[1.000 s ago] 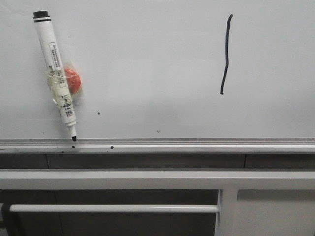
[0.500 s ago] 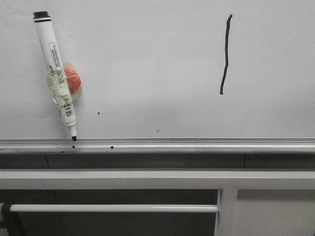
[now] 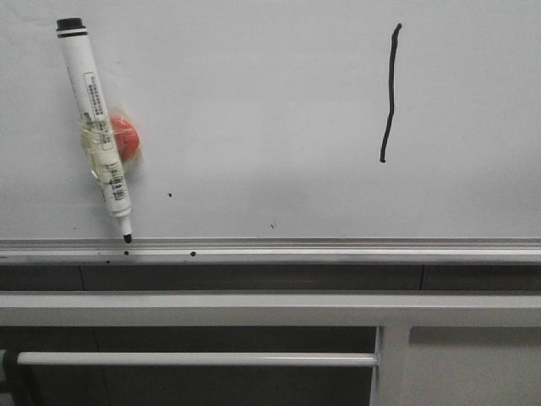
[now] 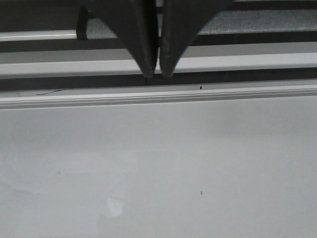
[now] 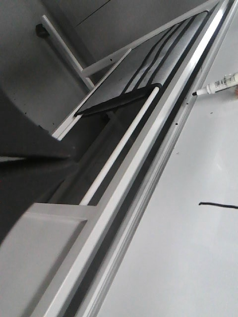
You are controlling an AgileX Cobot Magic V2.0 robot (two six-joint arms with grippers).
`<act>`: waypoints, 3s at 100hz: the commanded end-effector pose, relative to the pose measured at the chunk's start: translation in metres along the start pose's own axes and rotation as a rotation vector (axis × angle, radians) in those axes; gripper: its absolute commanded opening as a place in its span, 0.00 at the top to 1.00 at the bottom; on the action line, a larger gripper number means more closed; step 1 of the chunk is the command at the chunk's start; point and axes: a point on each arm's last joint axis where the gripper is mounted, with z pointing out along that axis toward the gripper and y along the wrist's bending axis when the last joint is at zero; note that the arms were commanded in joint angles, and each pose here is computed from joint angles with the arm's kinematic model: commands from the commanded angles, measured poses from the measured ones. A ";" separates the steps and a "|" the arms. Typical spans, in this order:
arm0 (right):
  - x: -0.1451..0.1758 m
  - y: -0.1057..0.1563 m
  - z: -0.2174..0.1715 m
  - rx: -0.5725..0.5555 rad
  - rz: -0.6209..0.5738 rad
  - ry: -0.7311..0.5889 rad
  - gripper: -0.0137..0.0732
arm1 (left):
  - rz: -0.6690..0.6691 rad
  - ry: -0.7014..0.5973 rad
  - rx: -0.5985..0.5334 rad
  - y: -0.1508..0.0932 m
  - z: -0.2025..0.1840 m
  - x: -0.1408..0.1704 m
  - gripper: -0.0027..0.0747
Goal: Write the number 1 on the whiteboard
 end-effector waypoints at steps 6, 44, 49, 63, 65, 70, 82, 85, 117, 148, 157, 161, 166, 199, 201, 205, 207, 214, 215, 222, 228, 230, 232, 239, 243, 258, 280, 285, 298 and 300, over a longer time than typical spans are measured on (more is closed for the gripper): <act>-0.014 -0.002 -0.002 0.029 0.011 -0.074 0.90 | -0.002 -0.086 0.006 0.000 -0.001 -0.005 0.99; -0.014 -0.002 -0.002 0.029 0.011 -0.074 0.90 | -0.002 -0.086 0.006 0.000 -0.001 -0.005 0.99; -0.014 -0.002 -0.002 0.029 0.011 -0.074 0.90 | -0.002 -0.086 0.006 0.000 -0.001 -0.005 0.99; -0.014 -0.003 -0.002 0.031 0.009 -0.078 0.90 | -0.002 -0.086 0.006 0.000 -0.001 -0.005 0.99; -0.014 -0.003 -0.002 0.031 0.009 -0.078 0.90 | -0.002 -0.086 0.006 0.000 -0.001 -0.005 0.99; -0.014 -0.003 -0.002 0.031 0.009 -0.078 0.90 | -0.002 -0.086 0.006 0.000 -0.001 -0.005 0.99; -0.013 -0.003 -0.002 0.038 -0.014 -0.076 0.90 | -0.002 -0.086 0.006 0.000 -0.001 -0.005 0.99; -0.013 -0.004 -0.002 0.044 -0.037 -0.074 0.90 | -0.002 -0.086 0.006 0.000 -0.001 -0.005 0.99; 0.007 -0.022 -0.005 0.277 0.044 -0.298 0.90 | -0.002 -0.086 0.006 0.000 -0.001 -0.005 0.99; 0.018 -0.037 -0.025 0.685 -0.091 -0.291 0.90 | -0.002 -0.086 0.006 0.000 -0.001 -0.005 0.99; 0.019 -0.041 -0.028 0.758 -0.072 -0.276 0.90 | -0.002 -0.086 0.006 0.000 -0.001 -0.005 0.99; 0.022 -0.041 -0.028 0.771 -0.059 -0.248 0.90 | -0.002 -0.088 0.006 0.000 -0.001 -0.005 0.99; 0.025 -0.042 -0.027 0.781 -0.040 -0.207 0.90 | -0.002 -0.088 0.006 0.000 -0.001 -0.005 0.99; 0.040 -0.042 -0.025 0.782 0.163 -0.106 0.90 | -0.002 -0.088 0.006 0.000 -0.001 -0.005 0.99; 0.041 -0.042 -0.024 0.781 0.168 -0.094 0.90 | -0.002 -0.088 0.006 0.000 -0.001 -0.005 0.99; 0.043 -0.042 -0.024 0.778 0.177 -0.073 0.90 | -0.002 -0.088 0.006 0.000 -0.001 -0.005 0.99; 0.044 -0.042 -0.024 0.776 0.181 -0.063 0.90 | -0.002 -0.088 0.006 0.000 -0.001 -0.005 0.99; 0.044 -0.042 -0.024 0.776 0.184 -0.067 0.90 | -0.002 -0.088 0.006 0.000 -0.001 -0.005 0.99; 0.044 -0.042 -0.024 0.776 0.184 -0.067 0.90 | -0.002 -0.088 0.006 0.000 -0.001 -0.005 0.99; 0.044 -0.042 -0.024 0.775 0.187 -0.068 0.90 | -0.002 -0.088 0.006 0.000 -0.001 -0.005 0.99; 0.044 -0.041 -0.024 0.770 0.200 -0.074 0.90 | -0.002 -0.088 0.006 0.000 -0.001 -0.005 0.99; 0.044 -0.041 -0.023 0.766 0.208 -0.078 0.90 | -0.002 -0.088 0.006 0.000 -0.001 -0.005 0.99; 0.044 -0.041 -0.023 0.764 0.216 -0.081 0.90 | -0.002 -0.088 0.006 0.000 -0.001 -0.005 0.99; 0.044 -0.041 -0.023 0.761 0.224 -0.085 0.90 | -0.002 -0.088 0.006 0.000 -0.001 -0.005 0.99; 0.044 -0.041 -0.023 0.761 0.224 -0.085 0.90 | -0.002 -0.088 0.006 0.000 -0.001 -0.005 0.99; 0.044 -0.041 -0.023 0.757 0.222 -0.085 0.90 | -0.002 -0.088 0.006 0.000 -0.001 -0.005 0.99; 0.044 -0.040 -0.023 0.750 0.220 -0.085 0.90 | -0.002 -0.088 0.006 0.000 -0.001 -0.005 0.99; 0.044 -0.040 -0.023 0.750 0.220 -0.085 0.90 | -0.002 -0.088 0.006 0.000 -0.001 -0.005 0.99; 0.044 -0.040 -0.023 0.750 0.220 -0.085 0.90 | -0.002 -0.088 0.006 0.000 -0.001 -0.005 0.99; 0.043 -0.040 -0.023 0.750 0.220 -0.086 0.90 | -0.002 -0.088 0.006 0.000 -0.001 -0.005 0.99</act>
